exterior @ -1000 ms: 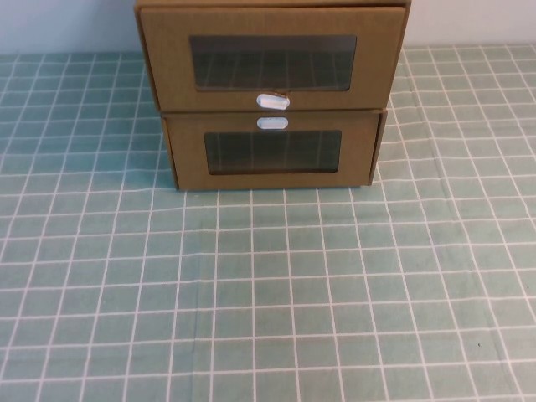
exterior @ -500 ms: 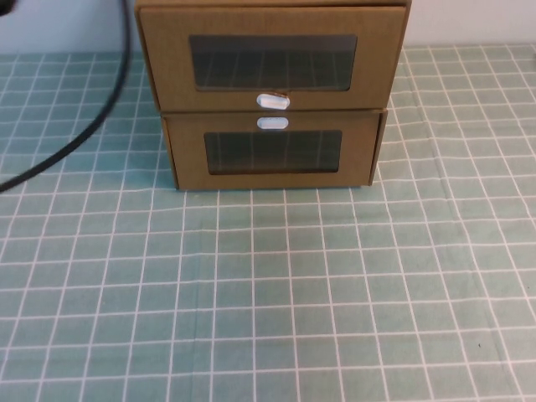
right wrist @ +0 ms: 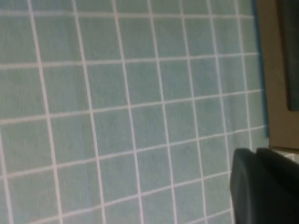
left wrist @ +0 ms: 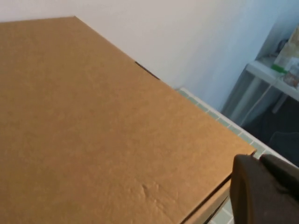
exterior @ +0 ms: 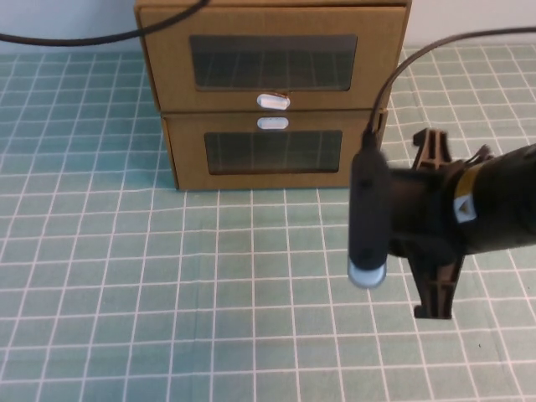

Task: Open the shoe box
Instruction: 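Pull the top drawer of the cardboard box fully open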

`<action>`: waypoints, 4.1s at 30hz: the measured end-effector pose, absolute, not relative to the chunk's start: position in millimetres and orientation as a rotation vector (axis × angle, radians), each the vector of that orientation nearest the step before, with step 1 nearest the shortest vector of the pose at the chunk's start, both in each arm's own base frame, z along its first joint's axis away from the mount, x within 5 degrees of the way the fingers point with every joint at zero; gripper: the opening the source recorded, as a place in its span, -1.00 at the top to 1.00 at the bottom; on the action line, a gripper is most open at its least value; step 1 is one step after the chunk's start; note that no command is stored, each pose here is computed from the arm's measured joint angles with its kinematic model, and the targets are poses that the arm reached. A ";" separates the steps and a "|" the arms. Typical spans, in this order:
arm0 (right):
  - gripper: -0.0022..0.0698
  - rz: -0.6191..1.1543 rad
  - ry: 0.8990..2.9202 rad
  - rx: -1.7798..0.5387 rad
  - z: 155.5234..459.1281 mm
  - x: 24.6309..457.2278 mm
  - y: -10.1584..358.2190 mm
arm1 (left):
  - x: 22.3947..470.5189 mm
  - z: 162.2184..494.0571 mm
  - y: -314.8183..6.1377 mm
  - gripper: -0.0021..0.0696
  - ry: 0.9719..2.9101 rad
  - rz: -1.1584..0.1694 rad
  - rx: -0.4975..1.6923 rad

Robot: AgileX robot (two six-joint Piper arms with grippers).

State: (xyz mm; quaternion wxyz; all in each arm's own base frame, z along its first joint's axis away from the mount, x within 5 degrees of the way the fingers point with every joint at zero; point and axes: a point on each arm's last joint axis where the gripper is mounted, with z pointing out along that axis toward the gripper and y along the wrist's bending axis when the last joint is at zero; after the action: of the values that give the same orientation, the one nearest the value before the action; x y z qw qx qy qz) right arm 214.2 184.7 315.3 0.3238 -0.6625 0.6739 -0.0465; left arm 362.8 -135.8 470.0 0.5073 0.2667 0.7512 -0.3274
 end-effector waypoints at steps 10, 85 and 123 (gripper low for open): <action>0.98 -0.687 1.760 -1.624 308.7 248.1 174.1 | 407.9 407.0 -157.8 0.96 2.067 -0.714 0.698; -0.06 -0.442 1.563 -1.136 275.1 302.8 273.0 | 413.6 396.1 -161.4 0.96 2.134 -0.789 0.642; 0.89 -0.563 1.519 -1.166 253.2 357.3 306.6 | 414.8 393.5 -162.8 0.96 2.146 -0.807 0.650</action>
State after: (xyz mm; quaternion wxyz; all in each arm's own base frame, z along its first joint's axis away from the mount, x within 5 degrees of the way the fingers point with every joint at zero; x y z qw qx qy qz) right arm 357.3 306.6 253.2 0.5419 -0.4910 0.6396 -0.2371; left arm 414.8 -162.8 393.5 0.3704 0.2534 0.8364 -0.3147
